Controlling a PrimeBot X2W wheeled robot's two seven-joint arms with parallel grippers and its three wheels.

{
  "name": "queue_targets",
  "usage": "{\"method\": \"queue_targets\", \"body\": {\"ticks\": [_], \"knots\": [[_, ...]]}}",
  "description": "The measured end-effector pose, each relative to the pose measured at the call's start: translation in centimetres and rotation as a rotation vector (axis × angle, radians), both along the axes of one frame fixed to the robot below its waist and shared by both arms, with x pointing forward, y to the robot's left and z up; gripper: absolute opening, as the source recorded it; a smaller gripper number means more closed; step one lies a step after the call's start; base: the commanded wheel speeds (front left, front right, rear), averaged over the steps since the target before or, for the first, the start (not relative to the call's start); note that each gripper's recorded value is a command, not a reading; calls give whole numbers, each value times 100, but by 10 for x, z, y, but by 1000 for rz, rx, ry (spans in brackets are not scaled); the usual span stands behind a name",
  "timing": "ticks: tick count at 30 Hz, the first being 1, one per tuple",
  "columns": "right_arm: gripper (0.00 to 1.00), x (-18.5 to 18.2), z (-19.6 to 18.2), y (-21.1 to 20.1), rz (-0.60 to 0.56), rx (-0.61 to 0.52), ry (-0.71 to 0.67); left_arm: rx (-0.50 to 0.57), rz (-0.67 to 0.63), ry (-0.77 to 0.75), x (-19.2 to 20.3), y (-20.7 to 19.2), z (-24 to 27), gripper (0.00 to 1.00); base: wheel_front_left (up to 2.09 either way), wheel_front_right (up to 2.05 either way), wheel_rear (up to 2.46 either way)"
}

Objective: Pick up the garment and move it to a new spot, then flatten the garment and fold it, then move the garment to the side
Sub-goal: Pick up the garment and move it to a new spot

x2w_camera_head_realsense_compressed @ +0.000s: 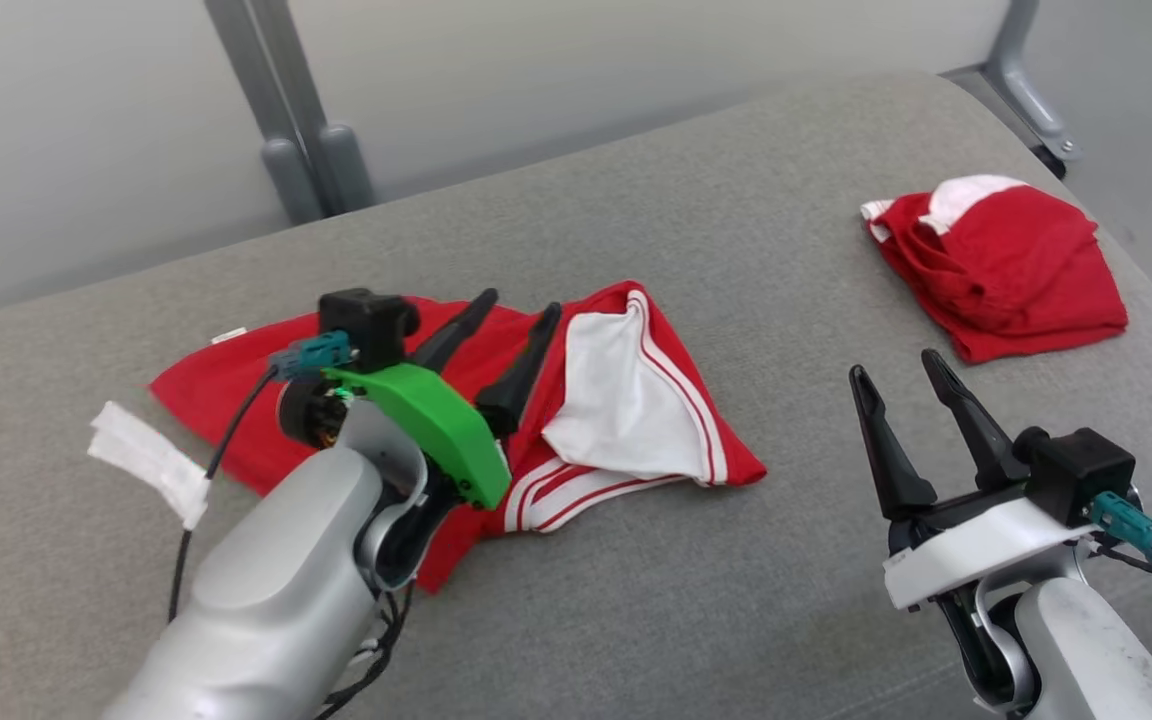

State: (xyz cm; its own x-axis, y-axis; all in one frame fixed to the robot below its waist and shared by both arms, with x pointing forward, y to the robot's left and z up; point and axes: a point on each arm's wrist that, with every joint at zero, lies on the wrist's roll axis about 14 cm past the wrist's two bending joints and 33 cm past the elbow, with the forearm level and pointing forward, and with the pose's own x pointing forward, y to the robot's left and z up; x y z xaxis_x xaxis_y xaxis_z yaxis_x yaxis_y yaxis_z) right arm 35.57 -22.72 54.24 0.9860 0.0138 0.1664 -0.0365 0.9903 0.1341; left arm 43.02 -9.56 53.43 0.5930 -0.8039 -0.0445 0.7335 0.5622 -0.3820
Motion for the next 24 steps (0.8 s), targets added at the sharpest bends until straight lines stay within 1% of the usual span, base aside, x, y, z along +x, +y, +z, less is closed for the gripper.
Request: {"method": "queue_targets", "body": {"ticks": [3, 7, 11, 13, 16, 19, 24], "knots": [[100, 4, 1, 15, 46, 4, -8, 6, 126, -97, 10, 44, 12, 100, 0, 0, 0], [100, 9, 5, 31, 94, 12, -23, 49, 295, -173, 13, 104, 15, 100, 0, 0, 0], [100, 12, 7, 48, 143, 17, -30, 69, 446, -229, 3, 157, 21, 100, 0, 0, 0], [100, 14, 8, 54, 161, 16, -34, 96, 519, -245, -7, 183, 20, 100, 0, 0, 0], [100, 13, 8, 59, 177, 16, -37, 103, 626, -262, -20, 215, 23, 100, 0, 0, 0], [100, 11, 6, 60, 178, 16, -32, 101, 688, -294, -36, 231, 29, 100, 0, 0, 0], [100, 7, 2, 60, 172, 27, -22, 131, 764, -287, -61, 245, 14, 100, 0, 0, 0]]}}
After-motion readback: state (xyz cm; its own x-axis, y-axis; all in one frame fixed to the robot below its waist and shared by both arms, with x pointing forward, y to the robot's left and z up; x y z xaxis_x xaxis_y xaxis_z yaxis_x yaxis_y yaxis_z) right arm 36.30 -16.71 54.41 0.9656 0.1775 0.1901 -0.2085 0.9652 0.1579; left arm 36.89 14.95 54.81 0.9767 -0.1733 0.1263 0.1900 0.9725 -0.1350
